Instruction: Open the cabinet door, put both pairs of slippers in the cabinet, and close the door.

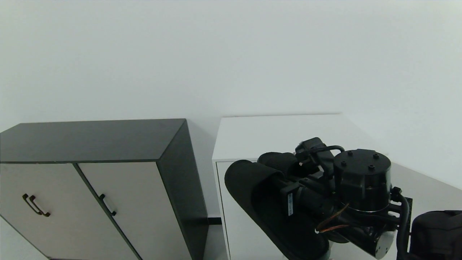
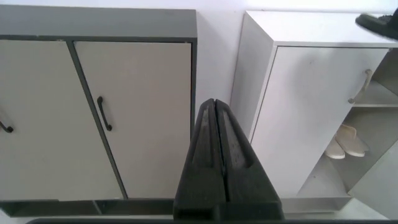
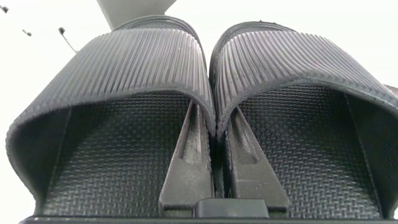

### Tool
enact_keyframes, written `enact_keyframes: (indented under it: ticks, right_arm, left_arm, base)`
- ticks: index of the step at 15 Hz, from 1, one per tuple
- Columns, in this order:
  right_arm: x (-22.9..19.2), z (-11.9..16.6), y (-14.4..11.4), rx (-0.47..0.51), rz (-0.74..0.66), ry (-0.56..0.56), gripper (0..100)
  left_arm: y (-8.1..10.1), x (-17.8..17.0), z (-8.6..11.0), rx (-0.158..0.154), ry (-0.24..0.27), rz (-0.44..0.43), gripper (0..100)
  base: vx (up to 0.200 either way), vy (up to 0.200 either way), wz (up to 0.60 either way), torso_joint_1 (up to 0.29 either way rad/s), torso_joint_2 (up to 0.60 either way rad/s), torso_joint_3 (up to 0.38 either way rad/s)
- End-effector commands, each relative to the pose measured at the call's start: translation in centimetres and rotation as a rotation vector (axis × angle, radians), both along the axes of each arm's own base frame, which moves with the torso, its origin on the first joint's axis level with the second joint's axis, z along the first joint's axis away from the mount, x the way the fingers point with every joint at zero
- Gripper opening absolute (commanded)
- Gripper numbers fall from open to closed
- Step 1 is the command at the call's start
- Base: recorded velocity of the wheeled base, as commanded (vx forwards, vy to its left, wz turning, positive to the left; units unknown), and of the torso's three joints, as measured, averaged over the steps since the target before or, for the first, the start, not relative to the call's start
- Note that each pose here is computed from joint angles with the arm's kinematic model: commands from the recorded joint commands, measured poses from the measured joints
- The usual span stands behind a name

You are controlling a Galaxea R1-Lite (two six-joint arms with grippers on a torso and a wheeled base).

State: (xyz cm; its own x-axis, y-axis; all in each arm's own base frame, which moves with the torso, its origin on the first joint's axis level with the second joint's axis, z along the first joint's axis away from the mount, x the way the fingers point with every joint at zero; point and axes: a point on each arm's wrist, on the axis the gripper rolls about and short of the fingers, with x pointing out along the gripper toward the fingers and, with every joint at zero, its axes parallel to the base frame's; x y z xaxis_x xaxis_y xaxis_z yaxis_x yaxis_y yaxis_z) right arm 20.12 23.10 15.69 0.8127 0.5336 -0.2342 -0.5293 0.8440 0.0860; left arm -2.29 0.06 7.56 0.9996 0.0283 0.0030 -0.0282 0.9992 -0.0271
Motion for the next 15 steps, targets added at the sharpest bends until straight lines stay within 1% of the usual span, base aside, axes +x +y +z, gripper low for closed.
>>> enact_keyframes:
  ticks: [1, 2, 10, 15]
  right_arm:
    - [0.03, -0.15, 0.01, -0.004, 0.000, 0.003, 0]
    - [0.05, -0.18, 0.03, -0.002, -0.001, 0.004, 0]
    - [-0.02, -0.27, -0.03, 0.010, 0.004, -0.005, 0]
    - [-0.33, -0.54, -0.04, -0.001, 0.011, -0.002, 0]
  left_arm:
    - [0.00, 0.01, 0.00, -0.001, 0.001, 0.001, 0]
    - [0.00, 0.01, 0.00, -0.001, 0.001, 0.001, 0]
    - [0.00, 0.01, 0.00, -0.001, 0.001, 0.001, 0]
    - [0.00, 0.01, 0.00, -0.001, 0.001, 0.001, 0]
  base:
    - [0.000, 0.000, 0.00, 0.000, 0.00, 0.000]
    - [0.000, 0.000, 0.00, 0.000, 0.00, 0.000]
    - [0.000, -0.200, 0.00, 0.005, 0.00, 0.000]
    - [0.000, -0.200, 0.00, 0.003, 0.00, 0.003]
